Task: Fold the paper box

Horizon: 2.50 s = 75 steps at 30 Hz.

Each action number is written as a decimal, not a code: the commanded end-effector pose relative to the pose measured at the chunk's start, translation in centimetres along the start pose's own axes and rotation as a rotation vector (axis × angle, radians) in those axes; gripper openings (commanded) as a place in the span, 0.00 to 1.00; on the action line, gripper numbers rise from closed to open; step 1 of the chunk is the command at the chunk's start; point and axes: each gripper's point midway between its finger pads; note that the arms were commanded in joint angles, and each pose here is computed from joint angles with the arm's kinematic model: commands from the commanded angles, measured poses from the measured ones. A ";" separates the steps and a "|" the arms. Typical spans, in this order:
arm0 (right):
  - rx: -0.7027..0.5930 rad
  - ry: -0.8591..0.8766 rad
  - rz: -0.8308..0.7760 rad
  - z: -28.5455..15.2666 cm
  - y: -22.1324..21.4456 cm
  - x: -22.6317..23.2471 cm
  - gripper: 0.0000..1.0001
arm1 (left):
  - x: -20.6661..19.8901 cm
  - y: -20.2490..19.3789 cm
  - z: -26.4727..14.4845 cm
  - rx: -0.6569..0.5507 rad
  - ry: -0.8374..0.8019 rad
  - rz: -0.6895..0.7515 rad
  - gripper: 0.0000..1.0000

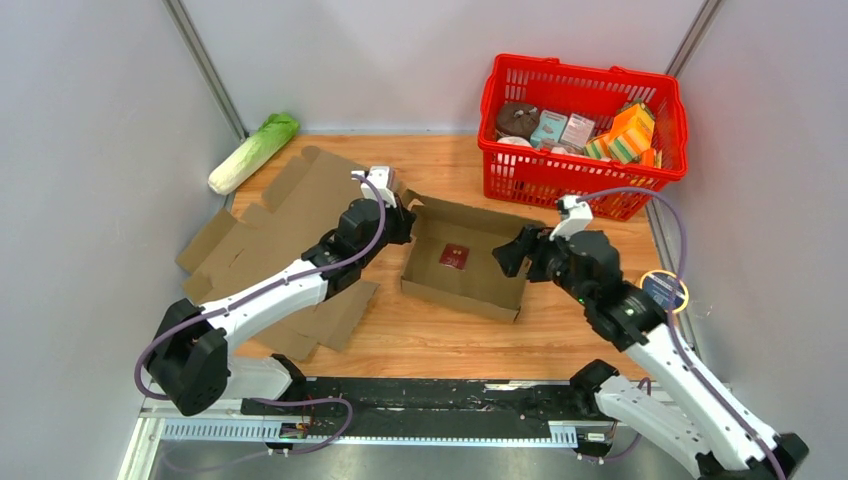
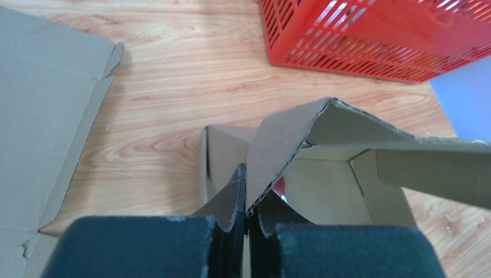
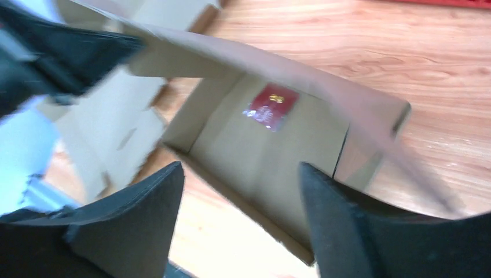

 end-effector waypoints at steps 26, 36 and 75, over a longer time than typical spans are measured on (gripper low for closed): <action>0.321 0.352 0.163 3.1 -1.2 11.7 0.88 | 2.4 -8.7 -8.9 0.182 -0.066 -0.023 0.47; 0.478 0.337 0.197 4.5 -7.8 9.5 0.89 | -0.5 -5.6 -20.4 0.203 -0.299 -0.073 0.36; 0.278 -0.230 0.391 3.0 -12.2 -10.7 0.54 | 3.2 -8.8 -2.6 0.459 -0.169 -0.181 0.74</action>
Point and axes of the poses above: each gripper's point midway between its finger pads, its own z axis out along the fingers, its own x axis along the line the jaws close on, y = z × x, and after that the axes turned 7 degrees about z, right-handed
